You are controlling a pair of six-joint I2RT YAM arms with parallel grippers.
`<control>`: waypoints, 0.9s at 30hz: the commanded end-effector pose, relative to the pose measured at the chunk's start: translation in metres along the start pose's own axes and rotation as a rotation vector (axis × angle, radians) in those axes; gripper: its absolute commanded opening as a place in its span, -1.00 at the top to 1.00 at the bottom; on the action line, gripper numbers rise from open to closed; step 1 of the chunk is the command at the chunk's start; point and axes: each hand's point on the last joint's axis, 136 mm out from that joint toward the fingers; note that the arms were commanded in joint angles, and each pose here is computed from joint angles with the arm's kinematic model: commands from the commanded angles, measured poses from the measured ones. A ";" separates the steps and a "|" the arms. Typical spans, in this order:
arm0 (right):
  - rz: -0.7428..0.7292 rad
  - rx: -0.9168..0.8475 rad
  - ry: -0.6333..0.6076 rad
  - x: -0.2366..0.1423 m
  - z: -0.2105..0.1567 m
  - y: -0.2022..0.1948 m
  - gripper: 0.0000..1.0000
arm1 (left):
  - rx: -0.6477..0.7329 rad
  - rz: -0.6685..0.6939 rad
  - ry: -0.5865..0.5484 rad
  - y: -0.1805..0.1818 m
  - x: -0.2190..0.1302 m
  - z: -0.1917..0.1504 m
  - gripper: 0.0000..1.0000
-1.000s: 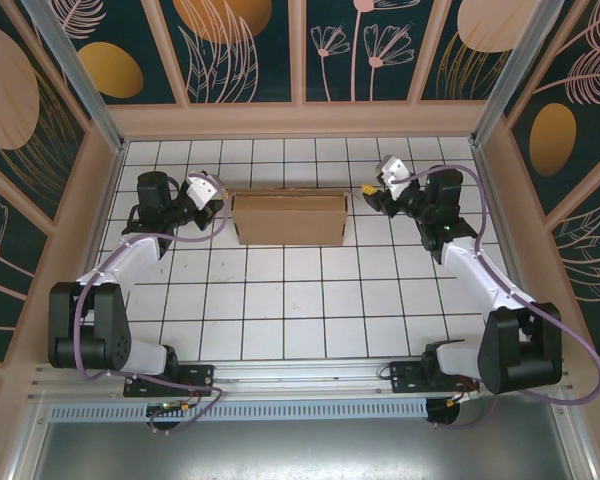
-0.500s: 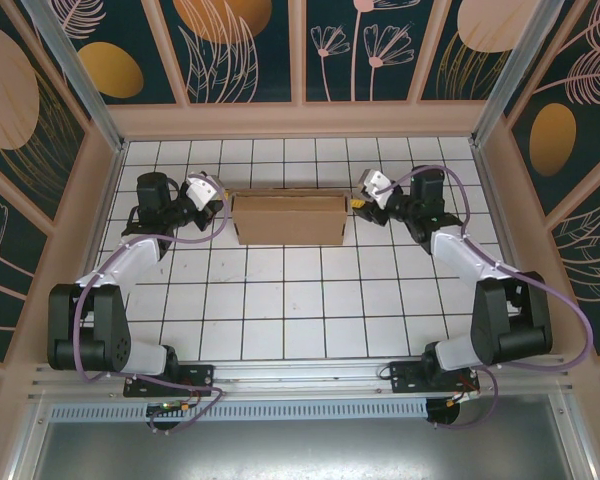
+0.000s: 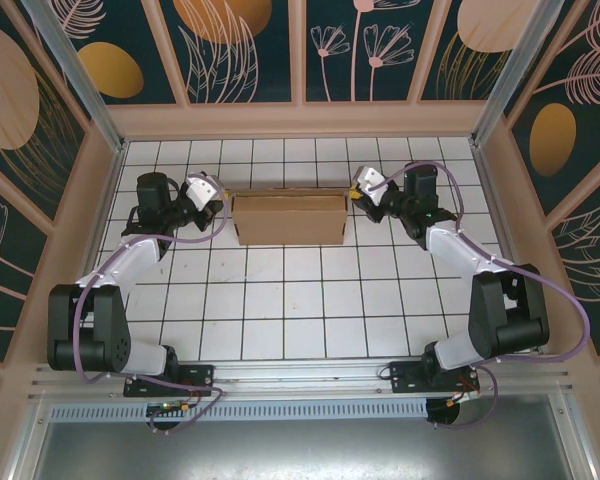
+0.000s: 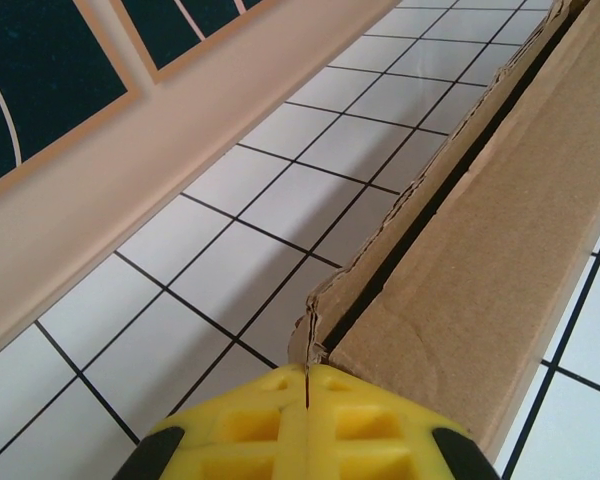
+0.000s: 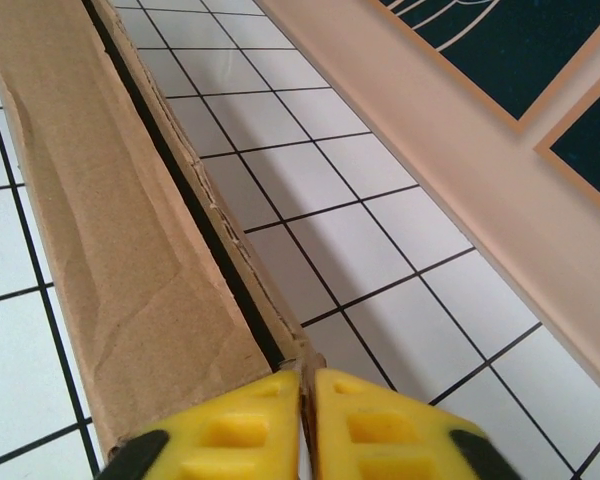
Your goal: Fold the paper box
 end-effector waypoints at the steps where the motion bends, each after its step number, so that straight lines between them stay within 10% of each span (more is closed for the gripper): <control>1: -0.007 -0.003 -0.009 0.004 0.011 -0.004 0.86 | 0.008 -0.024 -0.043 -0.004 -0.004 0.018 1.00; 27: -0.131 0.455 0.063 0.018 0.027 -0.013 1.00 | -0.600 0.142 0.164 0.004 0.023 0.008 1.00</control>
Point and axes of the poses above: each hand's point on the last joint's axis, 136 mm out from that joint toward the fingers, its own x axis out along the fingers, its own y axis along the line the jaws close on, z = x × y, and after that the axes turned 5 degrees about -x, right-handed
